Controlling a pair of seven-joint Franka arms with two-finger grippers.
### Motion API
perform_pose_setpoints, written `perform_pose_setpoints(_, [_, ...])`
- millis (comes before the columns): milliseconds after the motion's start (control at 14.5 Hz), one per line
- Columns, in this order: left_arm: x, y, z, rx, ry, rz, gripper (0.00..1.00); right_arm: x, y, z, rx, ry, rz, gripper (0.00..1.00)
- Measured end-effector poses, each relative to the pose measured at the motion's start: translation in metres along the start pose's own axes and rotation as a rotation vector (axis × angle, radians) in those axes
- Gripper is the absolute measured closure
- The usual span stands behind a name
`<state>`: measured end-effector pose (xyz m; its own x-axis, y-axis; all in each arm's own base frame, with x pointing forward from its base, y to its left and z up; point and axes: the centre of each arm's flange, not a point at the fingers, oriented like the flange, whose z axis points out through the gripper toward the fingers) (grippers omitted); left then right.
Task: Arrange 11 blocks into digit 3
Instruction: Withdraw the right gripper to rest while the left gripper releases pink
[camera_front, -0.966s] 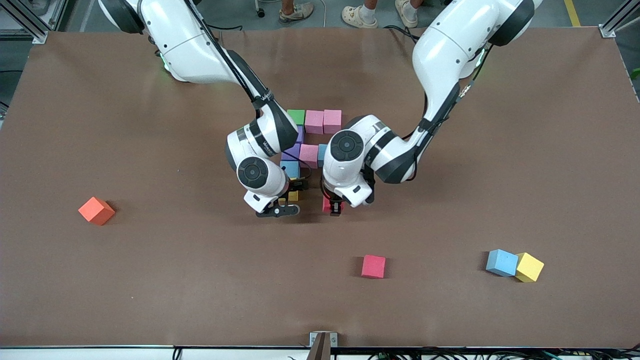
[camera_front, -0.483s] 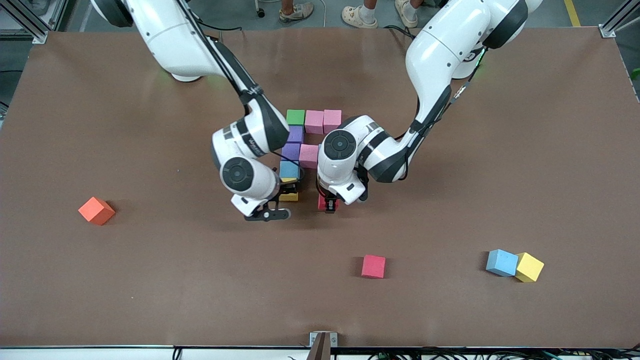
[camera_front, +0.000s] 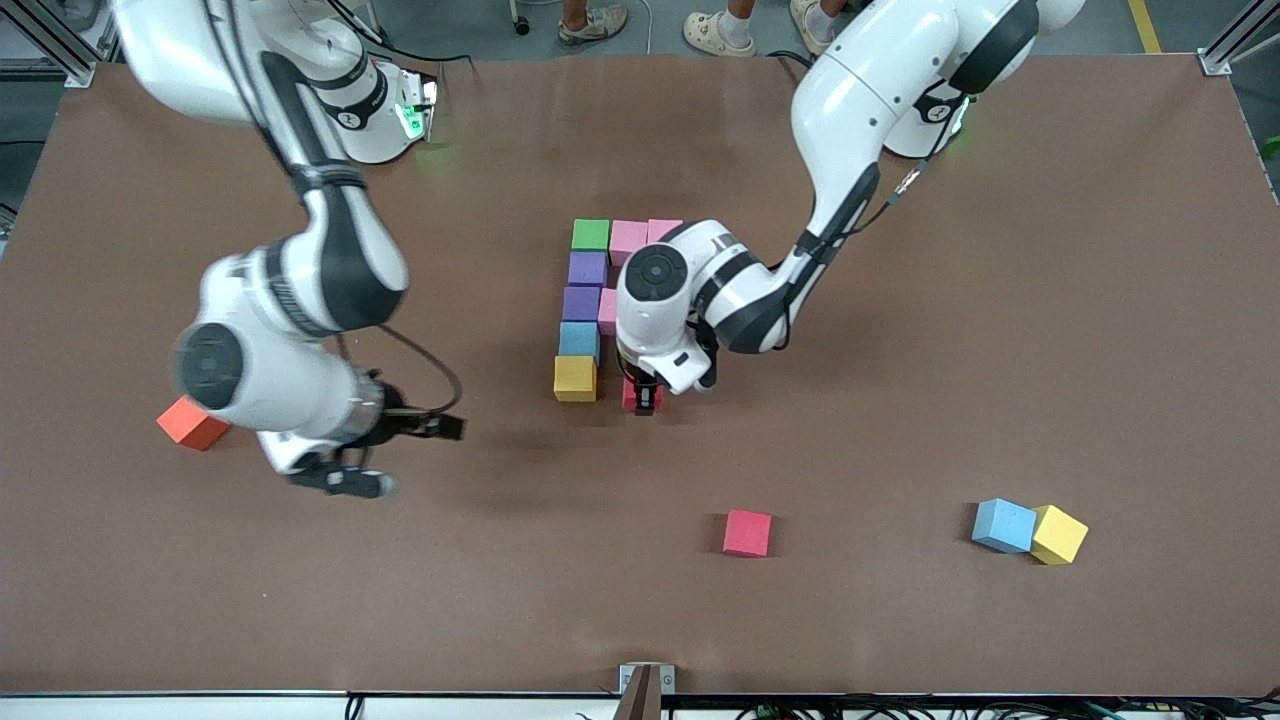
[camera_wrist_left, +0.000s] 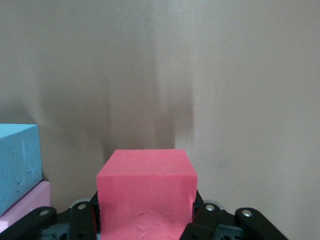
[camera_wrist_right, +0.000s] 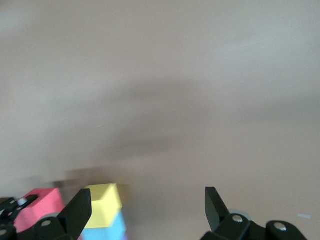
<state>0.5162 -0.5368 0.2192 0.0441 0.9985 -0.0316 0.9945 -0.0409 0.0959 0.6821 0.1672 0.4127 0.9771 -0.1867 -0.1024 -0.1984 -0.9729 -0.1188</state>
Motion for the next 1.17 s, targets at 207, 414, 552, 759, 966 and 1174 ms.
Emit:
perform_pose_setpoints(207, [-0.017,-0.01,0.01,-0.042,0.032,0.002,0.82,0.009,0.04,-0.07,-0.043,0.031,0.007,0.0])
perform_pose_setpoints(414, [-0.021,-0.008,0.013,-0.05,0.025,0.001,0.82,0.004,0.088,-0.143,-0.02,0.099,0.029,0.0])
perform_pose_setpoints(552, [-0.024,-0.007,0.012,-0.058,0.014,0.001,0.82,-0.008,0.136,-0.184,-0.023,0.104,-0.013,0.0])
perform_pose_setpoints(759, [-0.029,-0.009,0.013,-0.062,0.008,0.001,0.82,-0.034,0.188,-0.233,-0.08,0.149,-0.024,0.0])
perform_pose_setpoints(966, [-0.033,-0.016,0.02,-0.056,0.012,0.001,0.82,-0.068,0.202,-0.25,-0.095,0.155,-0.064,0.0])
perform_pose_setpoints(1174, [-0.038,-0.022,0.025,-0.051,0.015,0.008,0.82,-0.077,0.21,-0.248,-0.105,0.148,-0.102,0.0])
